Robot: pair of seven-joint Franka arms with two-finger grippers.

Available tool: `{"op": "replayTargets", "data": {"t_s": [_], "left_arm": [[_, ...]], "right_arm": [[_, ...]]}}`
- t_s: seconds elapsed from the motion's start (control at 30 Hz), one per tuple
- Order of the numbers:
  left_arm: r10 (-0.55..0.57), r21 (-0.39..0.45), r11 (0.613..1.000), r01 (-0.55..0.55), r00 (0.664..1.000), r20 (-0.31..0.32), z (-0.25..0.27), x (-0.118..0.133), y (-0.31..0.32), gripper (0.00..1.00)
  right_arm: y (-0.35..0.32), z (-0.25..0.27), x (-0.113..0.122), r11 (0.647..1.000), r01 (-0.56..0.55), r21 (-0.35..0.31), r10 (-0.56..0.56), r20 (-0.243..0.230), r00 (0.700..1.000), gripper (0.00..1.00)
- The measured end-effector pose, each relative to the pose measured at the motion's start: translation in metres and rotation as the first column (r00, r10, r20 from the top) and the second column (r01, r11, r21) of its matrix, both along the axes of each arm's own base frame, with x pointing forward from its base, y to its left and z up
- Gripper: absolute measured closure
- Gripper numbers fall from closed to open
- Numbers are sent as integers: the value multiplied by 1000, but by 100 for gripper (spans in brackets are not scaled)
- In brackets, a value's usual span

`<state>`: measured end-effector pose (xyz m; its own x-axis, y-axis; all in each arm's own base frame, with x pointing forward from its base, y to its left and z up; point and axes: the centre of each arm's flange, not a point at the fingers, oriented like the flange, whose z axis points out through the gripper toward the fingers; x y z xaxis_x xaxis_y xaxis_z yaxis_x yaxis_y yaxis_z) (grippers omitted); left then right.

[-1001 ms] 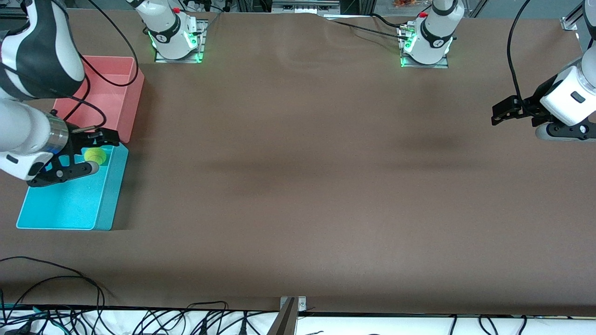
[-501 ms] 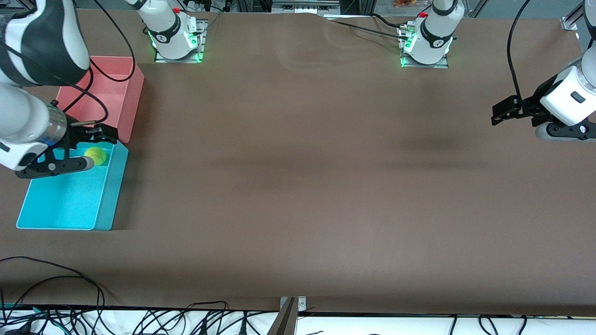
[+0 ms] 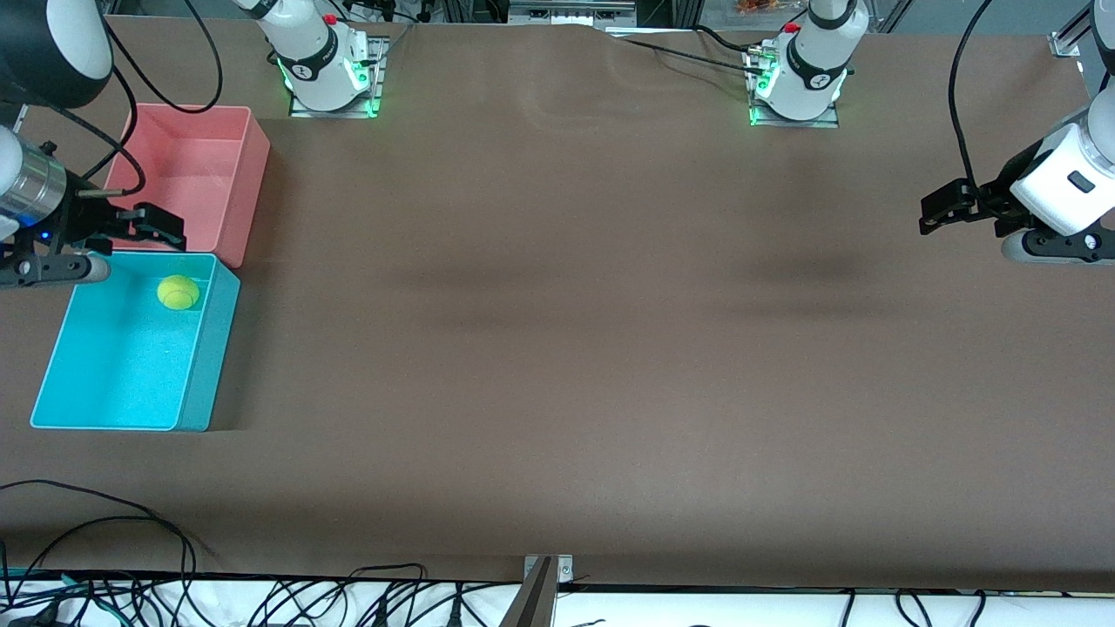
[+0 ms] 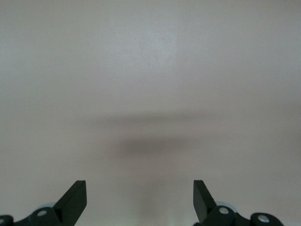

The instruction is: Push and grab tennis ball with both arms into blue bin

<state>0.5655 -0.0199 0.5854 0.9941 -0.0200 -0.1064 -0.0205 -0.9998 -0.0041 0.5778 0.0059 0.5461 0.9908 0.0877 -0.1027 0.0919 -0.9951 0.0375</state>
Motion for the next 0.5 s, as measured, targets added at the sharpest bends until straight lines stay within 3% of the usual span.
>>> {"op": "replayTargets", "data": {"t_s": [0.27, 0.5], "left_arm": [[0, 0, 1000, 0, 1000, 0, 0, 0, 0, 0], [0, 0, 1000, 0, 1000, 0, 0, 0, 0, 0]], "right_arm": [[-17, -7, -34, 999, 38, 4, -38, 23, 999, 0], [-35, 17, -39, 997, 79, 25, -80, 49, 996, 0]]}}
